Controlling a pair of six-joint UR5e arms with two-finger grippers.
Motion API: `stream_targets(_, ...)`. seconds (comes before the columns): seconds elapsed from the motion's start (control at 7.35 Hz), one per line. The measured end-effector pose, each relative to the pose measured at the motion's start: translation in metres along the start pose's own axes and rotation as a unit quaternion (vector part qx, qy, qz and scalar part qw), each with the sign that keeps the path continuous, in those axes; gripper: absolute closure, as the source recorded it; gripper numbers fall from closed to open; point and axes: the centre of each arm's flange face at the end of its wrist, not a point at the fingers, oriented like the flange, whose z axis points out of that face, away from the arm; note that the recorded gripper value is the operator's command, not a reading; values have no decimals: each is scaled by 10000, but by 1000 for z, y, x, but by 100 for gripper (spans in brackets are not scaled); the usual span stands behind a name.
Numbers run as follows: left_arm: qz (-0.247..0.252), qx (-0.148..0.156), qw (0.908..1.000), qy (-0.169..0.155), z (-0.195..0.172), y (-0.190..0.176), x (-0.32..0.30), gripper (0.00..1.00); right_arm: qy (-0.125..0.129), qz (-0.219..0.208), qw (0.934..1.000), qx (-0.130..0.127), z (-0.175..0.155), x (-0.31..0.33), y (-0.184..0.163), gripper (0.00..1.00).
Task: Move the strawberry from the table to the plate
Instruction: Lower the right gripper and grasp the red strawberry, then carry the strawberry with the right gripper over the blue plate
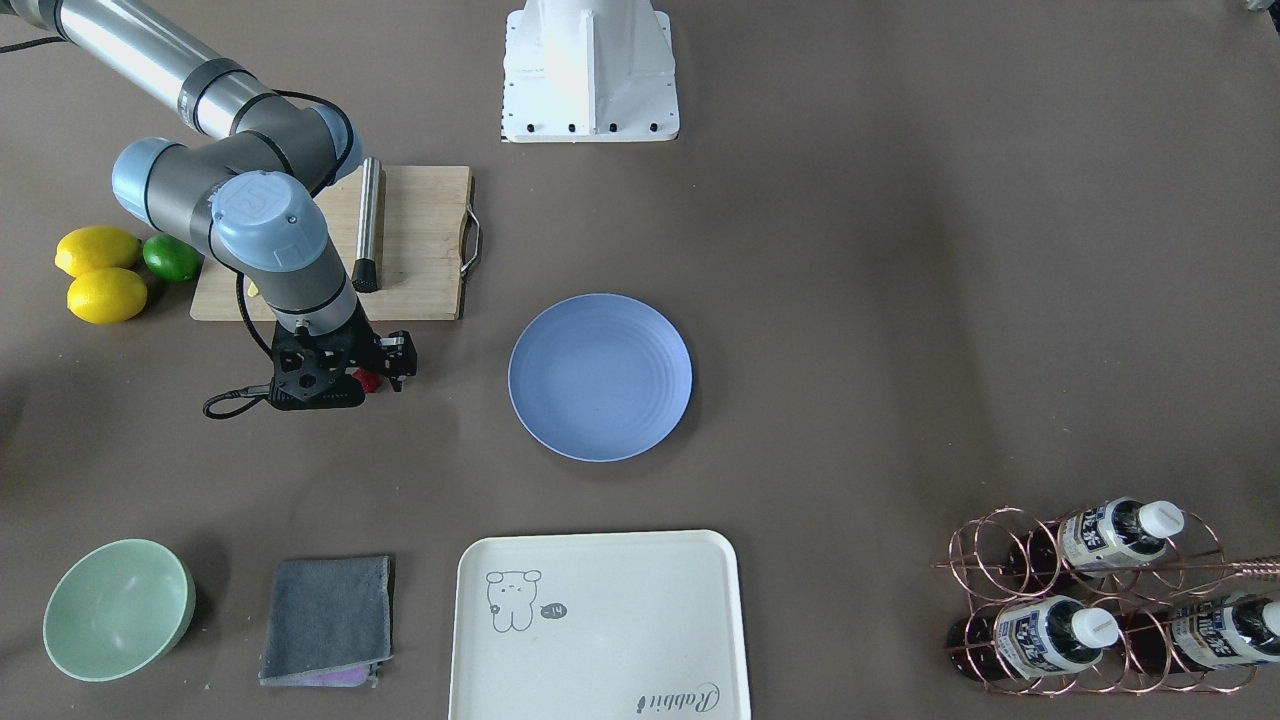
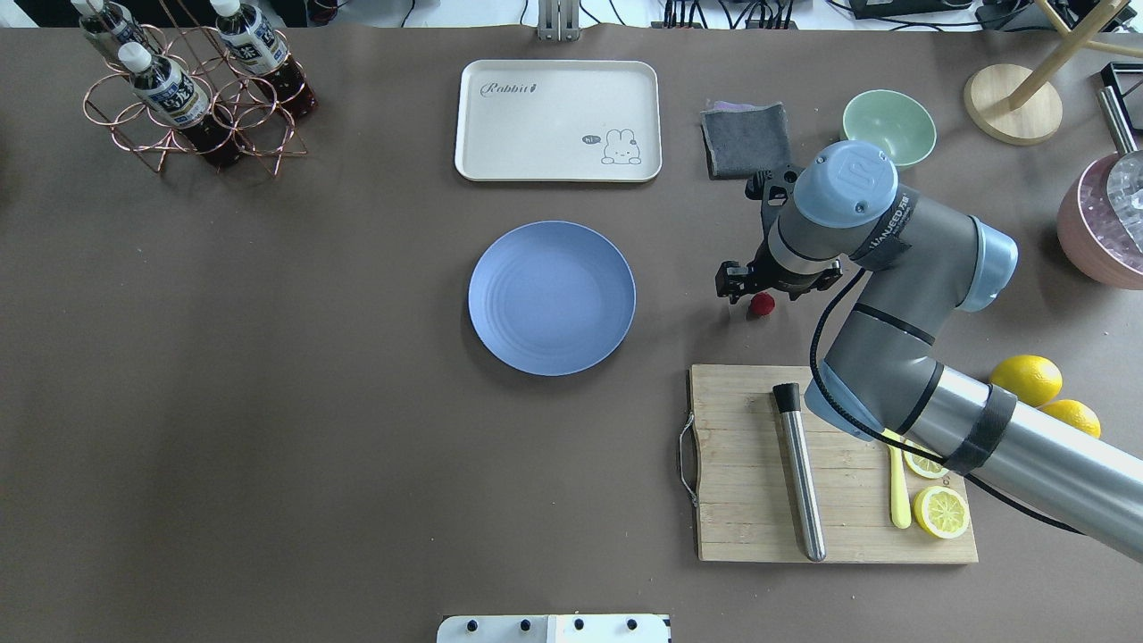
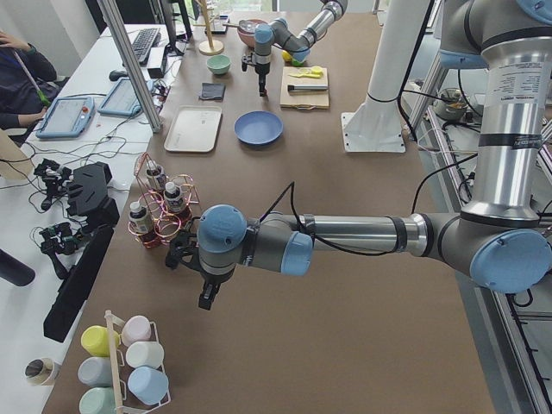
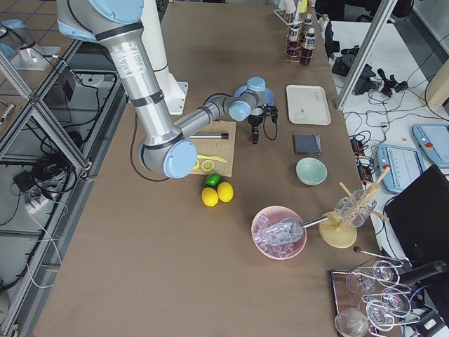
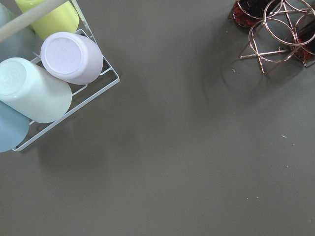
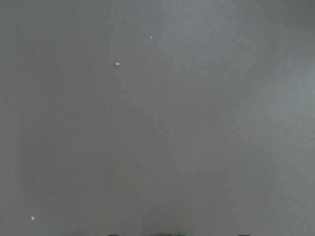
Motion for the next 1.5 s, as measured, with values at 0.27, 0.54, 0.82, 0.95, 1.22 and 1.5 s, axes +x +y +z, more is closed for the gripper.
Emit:
stream_targets(0.27,3,5,10000,4,0,-1,0,2,4,1,10000,13,0,1,3,100)
stream_targets(0.54,7,4,10000,10,0,-1,1,2,-40,-59,10000,53,-7,-2,7,100)
stream_targets(0.82,-1,-6,10000,16,1,0,1,2,-247,-77,9995,155,-48,-22,6,100)
stream_targets(0.95,-14,-17,10000,19,1,2,0,2,-351,-10,9992,182,-74,-43,1,100)
stream_targets(1.22,-30,-31,10000,21,3,4,-1,2,-547,168,9982,192,-115,-98,-9,100)
stream_targets(1.5,-34,-42,10000,22,3,6,-2,2,-638,416,9970,120,-124,-175,-14,100)
